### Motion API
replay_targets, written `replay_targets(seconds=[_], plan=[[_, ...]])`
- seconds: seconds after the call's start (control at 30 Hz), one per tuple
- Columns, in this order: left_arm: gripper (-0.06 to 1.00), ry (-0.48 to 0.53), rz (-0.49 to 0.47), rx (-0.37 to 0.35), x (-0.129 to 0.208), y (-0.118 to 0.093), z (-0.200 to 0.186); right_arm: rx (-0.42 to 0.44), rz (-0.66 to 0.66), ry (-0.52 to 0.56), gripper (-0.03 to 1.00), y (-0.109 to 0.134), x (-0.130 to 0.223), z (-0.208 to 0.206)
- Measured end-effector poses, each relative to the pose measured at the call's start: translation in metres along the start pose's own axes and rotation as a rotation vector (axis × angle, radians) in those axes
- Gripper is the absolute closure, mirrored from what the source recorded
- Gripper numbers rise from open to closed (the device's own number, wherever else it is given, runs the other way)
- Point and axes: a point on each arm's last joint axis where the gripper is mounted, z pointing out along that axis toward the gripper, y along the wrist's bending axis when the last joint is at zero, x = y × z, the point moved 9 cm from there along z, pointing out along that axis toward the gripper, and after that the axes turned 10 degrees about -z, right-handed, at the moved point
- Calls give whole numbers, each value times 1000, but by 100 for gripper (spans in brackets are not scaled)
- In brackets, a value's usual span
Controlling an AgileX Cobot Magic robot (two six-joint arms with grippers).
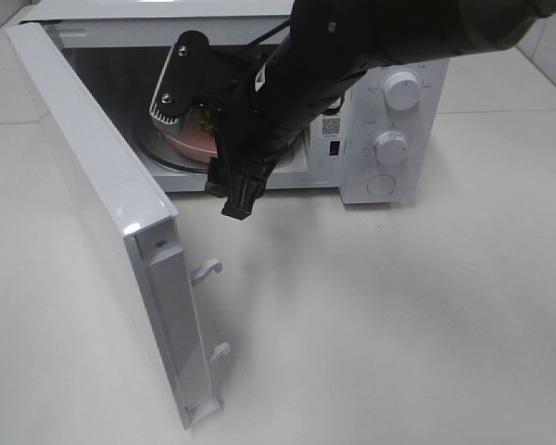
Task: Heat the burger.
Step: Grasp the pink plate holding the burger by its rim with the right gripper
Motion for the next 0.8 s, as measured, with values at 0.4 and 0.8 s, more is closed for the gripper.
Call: replay_targets(seconds=[0.4,0.8], plan=[[94,0,0,0,0,0,0,56,-190,31,33,-17,-12,34],[94,0,0,0,0,0,0,101,-214,97,33,-20,0,59]])
